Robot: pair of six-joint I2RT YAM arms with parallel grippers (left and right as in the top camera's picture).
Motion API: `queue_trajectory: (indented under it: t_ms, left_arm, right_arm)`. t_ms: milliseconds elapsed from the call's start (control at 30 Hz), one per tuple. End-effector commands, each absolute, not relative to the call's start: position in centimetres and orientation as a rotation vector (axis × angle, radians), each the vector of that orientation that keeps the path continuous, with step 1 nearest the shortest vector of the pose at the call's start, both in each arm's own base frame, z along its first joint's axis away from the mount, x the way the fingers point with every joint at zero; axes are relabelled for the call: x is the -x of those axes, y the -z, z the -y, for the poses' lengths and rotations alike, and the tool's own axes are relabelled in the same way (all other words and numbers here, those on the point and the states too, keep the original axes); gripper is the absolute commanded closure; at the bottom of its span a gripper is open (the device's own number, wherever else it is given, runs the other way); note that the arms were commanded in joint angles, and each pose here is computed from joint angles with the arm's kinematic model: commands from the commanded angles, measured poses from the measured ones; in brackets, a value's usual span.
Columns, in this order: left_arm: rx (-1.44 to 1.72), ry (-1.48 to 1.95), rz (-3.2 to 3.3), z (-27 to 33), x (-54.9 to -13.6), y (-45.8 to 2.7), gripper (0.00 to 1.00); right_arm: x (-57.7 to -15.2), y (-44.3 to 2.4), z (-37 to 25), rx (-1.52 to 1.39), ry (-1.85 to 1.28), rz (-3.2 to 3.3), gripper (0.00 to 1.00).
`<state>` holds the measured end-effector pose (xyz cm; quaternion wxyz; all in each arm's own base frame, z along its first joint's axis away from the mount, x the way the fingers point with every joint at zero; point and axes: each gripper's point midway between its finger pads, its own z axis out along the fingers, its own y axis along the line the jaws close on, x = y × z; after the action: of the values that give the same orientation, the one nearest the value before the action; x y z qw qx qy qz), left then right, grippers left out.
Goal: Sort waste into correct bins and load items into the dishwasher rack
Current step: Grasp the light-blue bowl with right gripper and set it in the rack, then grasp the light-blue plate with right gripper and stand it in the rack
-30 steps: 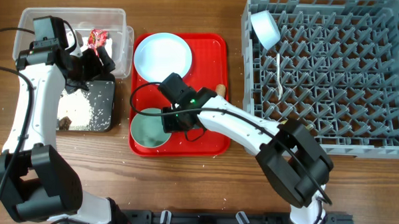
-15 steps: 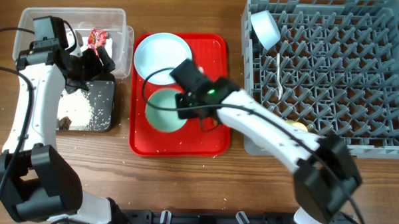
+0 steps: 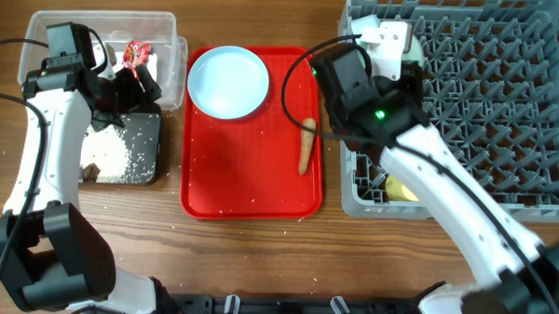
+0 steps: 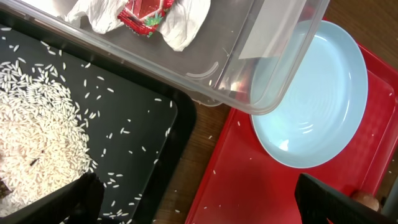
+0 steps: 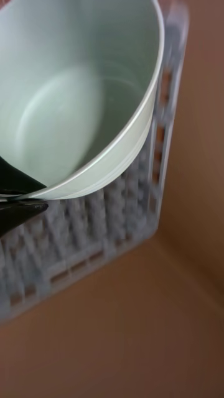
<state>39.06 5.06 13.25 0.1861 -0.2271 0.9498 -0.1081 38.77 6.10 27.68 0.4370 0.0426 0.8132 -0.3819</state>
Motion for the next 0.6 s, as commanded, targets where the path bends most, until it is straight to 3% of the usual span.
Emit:
queue_trajectory:
  t_ms: [0,100,233,467,500,567]
  left_arm:
    - [0.625,0.301,-2.643,-5.3,-39.3,-14.5,0.00]
    - [0.625,0.301,-2.643,-5.3,-39.3,-14.5,0.00]
    - [0.625,0.301,-2.643,-5.3,-39.3,-14.5,0.00]
    - [0.624,0.301,-2.643,-5.3,-39.3,-14.5,0.00]
    - [0.625,0.301,-2.643,-5.3,-39.3,-14.5,0.00]
    - [0.625,0.301,-2.643,-5.3,-39.3,-14.5,0.00]
  right_arm:
    - [-40.3,-26.3,-2.9,0.068,1.349,-2.028,0.96]
    - [-41.5,-23.7,-2.5,0.229,1.482,-2.085,0.96]
    - [-42.6,-18.7,-4.0,0.377,1.379,-2.219,0.96]
    - [-42.6,-17.2,-4.4,0.427,1.386,-2.248,0.95]
    - [-42.4,-16.9,-4.7,0.459,1.382,-2.258,0.90]
    - [-41.5,-15.7,-6.7,0.632,1.341,-2.301,0.69]
